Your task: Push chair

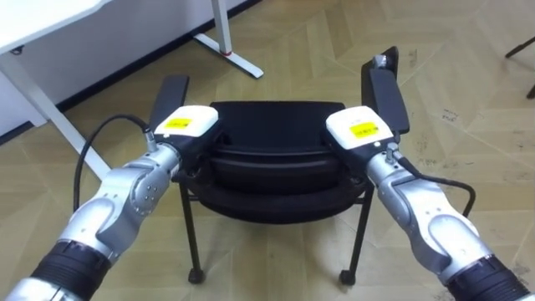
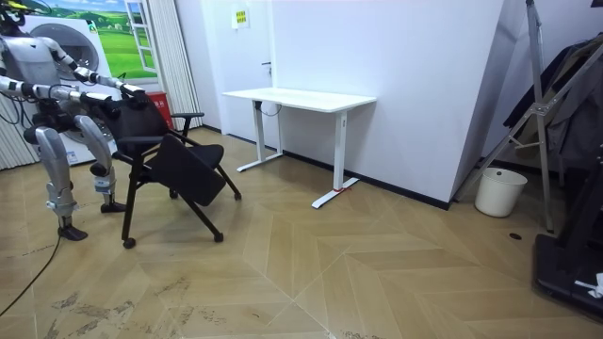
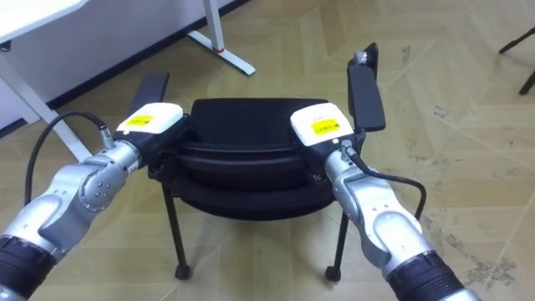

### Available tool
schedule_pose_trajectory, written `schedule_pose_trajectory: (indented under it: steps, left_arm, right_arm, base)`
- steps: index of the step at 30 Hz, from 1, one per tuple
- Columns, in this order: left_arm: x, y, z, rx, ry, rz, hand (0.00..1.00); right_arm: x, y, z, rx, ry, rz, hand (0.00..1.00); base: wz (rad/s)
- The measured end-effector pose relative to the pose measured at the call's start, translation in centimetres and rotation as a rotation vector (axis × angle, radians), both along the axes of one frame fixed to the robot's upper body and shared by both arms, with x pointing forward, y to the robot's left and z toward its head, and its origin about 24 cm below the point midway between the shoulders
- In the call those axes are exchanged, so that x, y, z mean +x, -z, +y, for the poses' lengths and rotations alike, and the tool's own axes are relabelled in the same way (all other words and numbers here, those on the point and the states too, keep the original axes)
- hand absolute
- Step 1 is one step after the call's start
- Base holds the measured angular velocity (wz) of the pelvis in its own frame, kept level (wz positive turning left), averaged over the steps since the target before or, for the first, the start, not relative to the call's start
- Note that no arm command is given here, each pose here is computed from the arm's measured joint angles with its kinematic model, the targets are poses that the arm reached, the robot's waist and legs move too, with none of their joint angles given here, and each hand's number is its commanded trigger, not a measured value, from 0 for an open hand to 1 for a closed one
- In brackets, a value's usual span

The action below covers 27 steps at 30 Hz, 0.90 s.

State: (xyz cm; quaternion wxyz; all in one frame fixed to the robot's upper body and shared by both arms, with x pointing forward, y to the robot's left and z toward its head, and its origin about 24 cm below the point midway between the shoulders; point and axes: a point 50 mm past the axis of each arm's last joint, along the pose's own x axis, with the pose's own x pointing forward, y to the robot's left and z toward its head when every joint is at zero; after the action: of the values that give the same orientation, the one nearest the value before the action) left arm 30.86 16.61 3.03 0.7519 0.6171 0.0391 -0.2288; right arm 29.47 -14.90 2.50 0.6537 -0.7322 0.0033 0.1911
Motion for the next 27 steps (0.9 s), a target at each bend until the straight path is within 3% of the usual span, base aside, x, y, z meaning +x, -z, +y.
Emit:
schedule_pose_trajectory:
  steps: [9, 19, 27]
  left_arm:
    - [0.8, -0.4, -0.1, 0.017, 0.005, -0.007, 1.00]
    - [3.8, -1.9, 0.0, 0.049, -0.005, -0.071, 1.00]
    - [3.6, 0.4, -1.3, 0.002, -0.030, -0.073, 1.00]
  right_arm:
    - [0.6, 0.1, 0.0, 0.009, 0.008, -0.001, 1.00]
    - [3.7, -0.9, -0.3, 0.053, -0.013, -0.036, 1.00]
    - [3.8, 0.6, -1.6, 0.063, 0.010, -0.033, 1.00]
  base:
    - [0.04]
    - [0.20]
    - [0.16]
